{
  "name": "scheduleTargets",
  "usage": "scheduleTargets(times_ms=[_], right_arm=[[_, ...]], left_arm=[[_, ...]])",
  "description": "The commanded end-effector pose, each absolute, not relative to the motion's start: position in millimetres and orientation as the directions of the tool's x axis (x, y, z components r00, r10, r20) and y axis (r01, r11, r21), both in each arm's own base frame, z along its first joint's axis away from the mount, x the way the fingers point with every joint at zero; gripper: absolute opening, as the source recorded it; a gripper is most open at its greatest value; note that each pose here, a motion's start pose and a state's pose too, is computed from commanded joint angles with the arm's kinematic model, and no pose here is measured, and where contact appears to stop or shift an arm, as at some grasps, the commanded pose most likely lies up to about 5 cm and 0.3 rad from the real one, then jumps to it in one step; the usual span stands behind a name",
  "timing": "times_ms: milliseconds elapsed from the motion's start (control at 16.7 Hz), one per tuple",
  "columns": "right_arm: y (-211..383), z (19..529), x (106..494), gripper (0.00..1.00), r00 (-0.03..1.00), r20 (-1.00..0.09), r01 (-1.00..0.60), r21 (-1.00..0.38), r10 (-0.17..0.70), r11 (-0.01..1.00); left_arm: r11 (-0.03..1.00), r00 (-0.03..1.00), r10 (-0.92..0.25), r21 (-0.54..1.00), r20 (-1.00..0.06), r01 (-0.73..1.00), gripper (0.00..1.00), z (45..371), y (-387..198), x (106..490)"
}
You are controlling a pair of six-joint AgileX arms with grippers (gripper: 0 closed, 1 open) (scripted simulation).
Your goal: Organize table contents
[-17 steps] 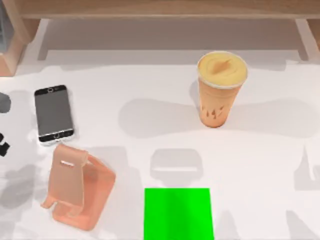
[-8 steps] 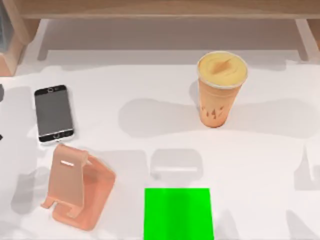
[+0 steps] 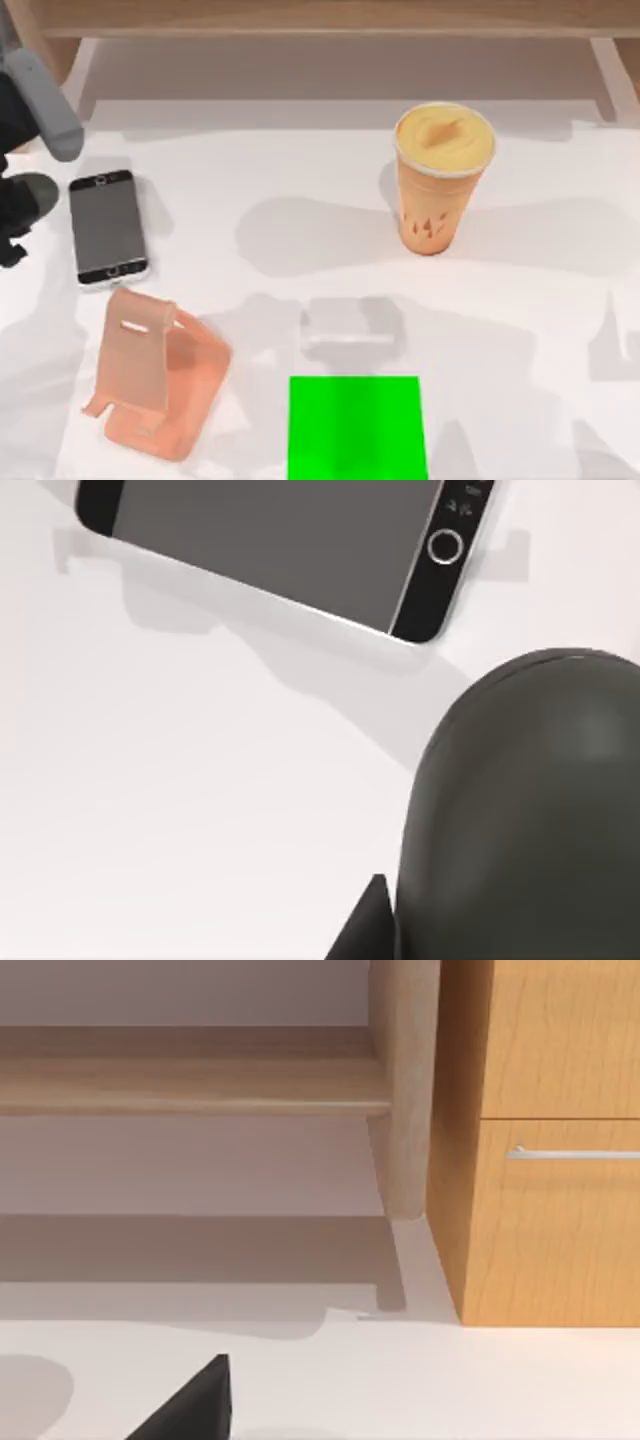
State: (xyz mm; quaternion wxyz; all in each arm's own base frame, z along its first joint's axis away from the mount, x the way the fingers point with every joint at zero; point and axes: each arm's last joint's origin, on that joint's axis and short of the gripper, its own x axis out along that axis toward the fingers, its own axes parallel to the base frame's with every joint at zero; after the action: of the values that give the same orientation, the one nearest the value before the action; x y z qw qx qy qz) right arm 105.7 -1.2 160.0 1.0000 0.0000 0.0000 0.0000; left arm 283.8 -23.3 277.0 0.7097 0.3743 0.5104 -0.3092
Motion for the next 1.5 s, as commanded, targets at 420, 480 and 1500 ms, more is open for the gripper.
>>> scheduleTargets(times_ms=[420,480,1500], right_arm=[[-1,160,106,1.0,1.0,0.0,0.0,0.0,0.0,1.0],[-1,160,106,1.0,1.0,0.0,0.0,0.0,0.0,1.0],[-1,160,106,1.0,1.0,0.0,0.0,0.0,0.0,1.0]], left_arm=[[-0.403,0.351,-0.226,0.415,-0.909,0.815,0.0,304,-133,271],[-0.512,0.332,-0.241,0.41,-0.912,0.755,0.0,300,-151,269],[-1.0,-0.011,-0.001,0.001,-1.0,-0.022,0.0,145,-299,202]])
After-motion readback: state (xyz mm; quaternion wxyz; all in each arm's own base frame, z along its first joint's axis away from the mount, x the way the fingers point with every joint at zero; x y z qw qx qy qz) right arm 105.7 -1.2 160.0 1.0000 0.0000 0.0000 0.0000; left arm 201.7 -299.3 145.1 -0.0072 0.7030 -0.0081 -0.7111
